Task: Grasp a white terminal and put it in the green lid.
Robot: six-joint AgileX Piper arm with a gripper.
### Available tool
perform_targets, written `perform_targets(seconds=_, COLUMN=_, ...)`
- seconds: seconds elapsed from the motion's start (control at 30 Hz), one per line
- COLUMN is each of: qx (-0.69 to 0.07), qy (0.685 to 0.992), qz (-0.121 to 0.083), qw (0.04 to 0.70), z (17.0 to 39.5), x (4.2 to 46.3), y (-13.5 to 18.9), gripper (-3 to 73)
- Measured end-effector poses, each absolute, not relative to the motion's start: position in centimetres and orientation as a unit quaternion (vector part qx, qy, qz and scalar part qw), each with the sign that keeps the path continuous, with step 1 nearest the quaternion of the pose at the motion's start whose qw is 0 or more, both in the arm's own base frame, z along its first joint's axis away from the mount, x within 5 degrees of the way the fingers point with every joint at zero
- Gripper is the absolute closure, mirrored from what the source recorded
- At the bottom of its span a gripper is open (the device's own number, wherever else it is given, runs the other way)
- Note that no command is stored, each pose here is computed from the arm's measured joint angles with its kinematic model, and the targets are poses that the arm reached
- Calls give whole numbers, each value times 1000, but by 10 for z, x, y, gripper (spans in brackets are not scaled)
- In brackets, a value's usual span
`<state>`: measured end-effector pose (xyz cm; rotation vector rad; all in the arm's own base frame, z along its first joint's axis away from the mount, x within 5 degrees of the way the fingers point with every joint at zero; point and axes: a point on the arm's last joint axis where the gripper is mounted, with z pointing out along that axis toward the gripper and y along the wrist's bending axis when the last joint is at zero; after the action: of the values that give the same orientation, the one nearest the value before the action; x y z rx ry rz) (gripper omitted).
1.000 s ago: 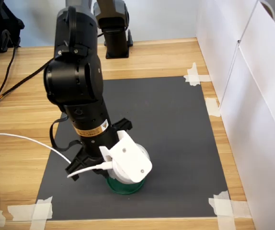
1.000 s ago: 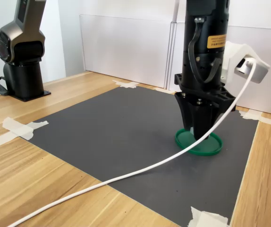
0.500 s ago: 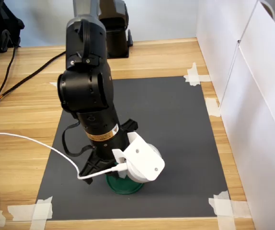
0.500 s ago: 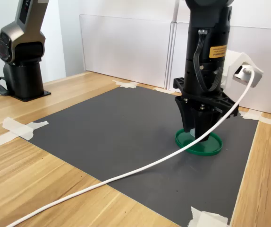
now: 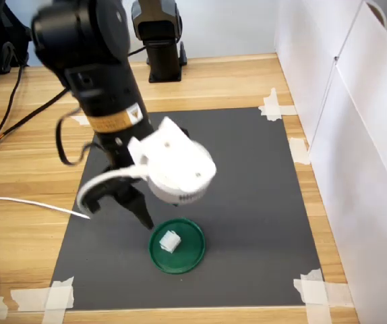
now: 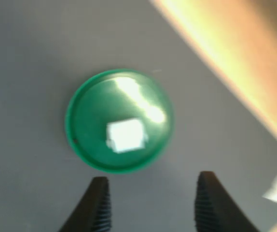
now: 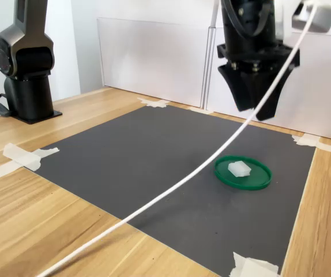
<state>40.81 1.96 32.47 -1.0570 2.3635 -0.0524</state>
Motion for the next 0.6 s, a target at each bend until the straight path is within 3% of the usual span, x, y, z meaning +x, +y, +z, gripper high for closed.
perform_targets(seconds=0.1, qx=-356, qy=866, qz=-33, qw=350, z=367, x=382, y=8, gripper=419)
perform_targets(seconds=0.23, qx=-281, qy=849, qz=-36, qw=445, z=409, x=345, y=-2, gripper=630)
perform_targets(seconds=0.3, qx=-231, qy=842, qz=-33, qw=486, z=426, x=325, y=-4, gripper=689)
perform_targets(seconds=0.37, qx=-165, qy=837, qz=-14, qw=521, z=438, x=304, y=-5, gripper=705)
perform_targets(seconds=0.43, qx=-91, qy=835, qz=18, qw=542, z=444, x=285, y=-5, gripper=712)
perform_targets(seconds=0.6, qx=65, qy=825, qz=88, qw=554, z=433, x=229, y=-5, gripper=715)
